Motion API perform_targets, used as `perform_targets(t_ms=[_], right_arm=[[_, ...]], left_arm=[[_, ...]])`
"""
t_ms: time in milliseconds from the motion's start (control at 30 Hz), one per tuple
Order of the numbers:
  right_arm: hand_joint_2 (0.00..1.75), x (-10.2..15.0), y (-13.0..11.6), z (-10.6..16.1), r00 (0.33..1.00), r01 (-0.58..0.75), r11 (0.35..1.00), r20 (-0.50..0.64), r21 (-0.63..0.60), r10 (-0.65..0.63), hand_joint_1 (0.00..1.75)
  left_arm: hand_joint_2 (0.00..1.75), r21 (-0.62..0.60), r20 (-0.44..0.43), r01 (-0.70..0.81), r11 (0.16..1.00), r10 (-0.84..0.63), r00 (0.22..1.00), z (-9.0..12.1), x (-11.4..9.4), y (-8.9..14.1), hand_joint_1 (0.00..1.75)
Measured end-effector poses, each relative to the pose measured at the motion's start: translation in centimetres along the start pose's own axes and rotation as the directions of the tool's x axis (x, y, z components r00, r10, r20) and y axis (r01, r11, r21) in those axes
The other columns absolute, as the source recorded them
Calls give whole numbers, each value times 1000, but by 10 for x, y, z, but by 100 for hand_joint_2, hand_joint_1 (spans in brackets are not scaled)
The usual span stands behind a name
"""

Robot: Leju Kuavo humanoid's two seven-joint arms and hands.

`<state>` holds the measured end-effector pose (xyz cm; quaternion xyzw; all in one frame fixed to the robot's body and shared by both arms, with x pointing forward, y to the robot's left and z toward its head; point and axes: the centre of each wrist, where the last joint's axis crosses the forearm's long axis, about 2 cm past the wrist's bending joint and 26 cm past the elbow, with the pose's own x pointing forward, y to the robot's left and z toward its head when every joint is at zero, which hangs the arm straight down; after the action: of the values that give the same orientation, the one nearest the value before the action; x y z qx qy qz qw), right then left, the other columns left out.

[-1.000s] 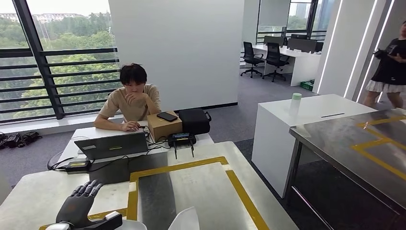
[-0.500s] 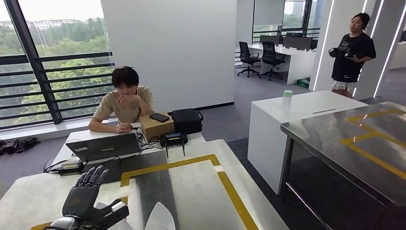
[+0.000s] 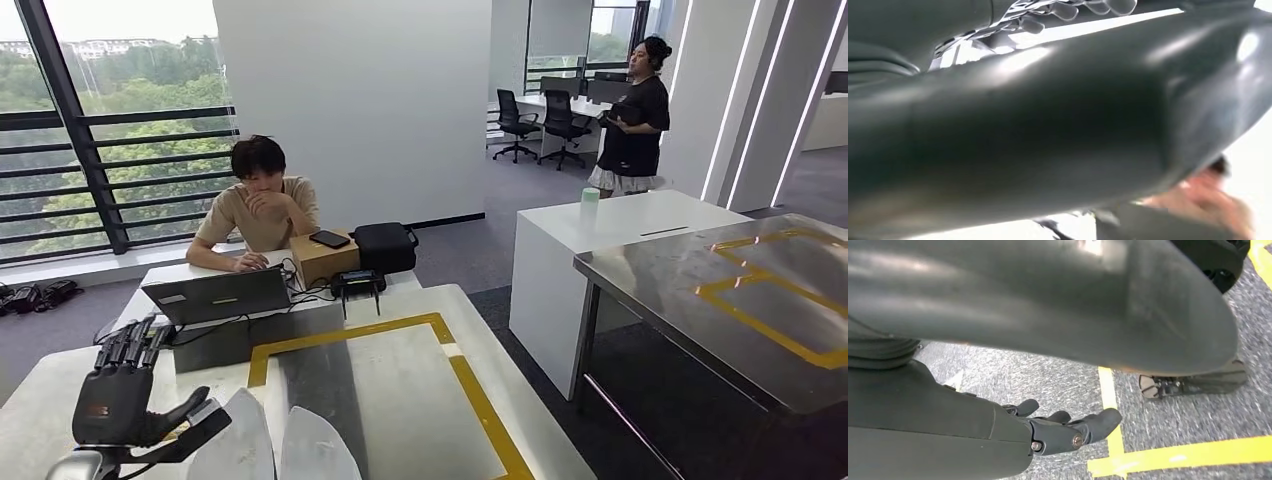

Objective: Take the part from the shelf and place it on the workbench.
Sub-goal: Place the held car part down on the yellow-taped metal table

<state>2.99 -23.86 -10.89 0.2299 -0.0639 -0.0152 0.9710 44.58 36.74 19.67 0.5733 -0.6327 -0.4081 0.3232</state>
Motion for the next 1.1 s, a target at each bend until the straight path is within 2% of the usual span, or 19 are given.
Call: perform_targets(t_ms=[100,200,467,667,767,900,1100], right_arm=[[0,-2,0,0,1000,-15,1000,-10,-1,15,0],[0,-2,-1,1,1000,-20,1000,-11,-3,20,0],[0,3,-5,2,999,-36,999,-7,-10,36,0],[0,2,-4,1,999,-31,999,-10,-8,31,0],[0,1,-4,2,999,-32,999,-11,-9,32,0],[0,0,-5,2,999,-32,999,-17,-10,32,0],[0,0,-7,3,999,-36,999,-26,-14,35,0]], left_arm=[[0,43,-33,26,999,-25,999,12,-15,5,0],[0,57,-49,43,997,-41,998,37,-22,2,0],[0,63,-55,67,996,-64,996,102,-20,-4,0],[0,44,-68,-4,999,6,998,153,-12,-10,0],[0,-10,-147,-82,997,79,986,191,-8,-21,0],[0,-111,-237,-161,981,131,963,246,10,-38,0],[0,-190,-304,-204,960,140,942,276,29,-48,0]])
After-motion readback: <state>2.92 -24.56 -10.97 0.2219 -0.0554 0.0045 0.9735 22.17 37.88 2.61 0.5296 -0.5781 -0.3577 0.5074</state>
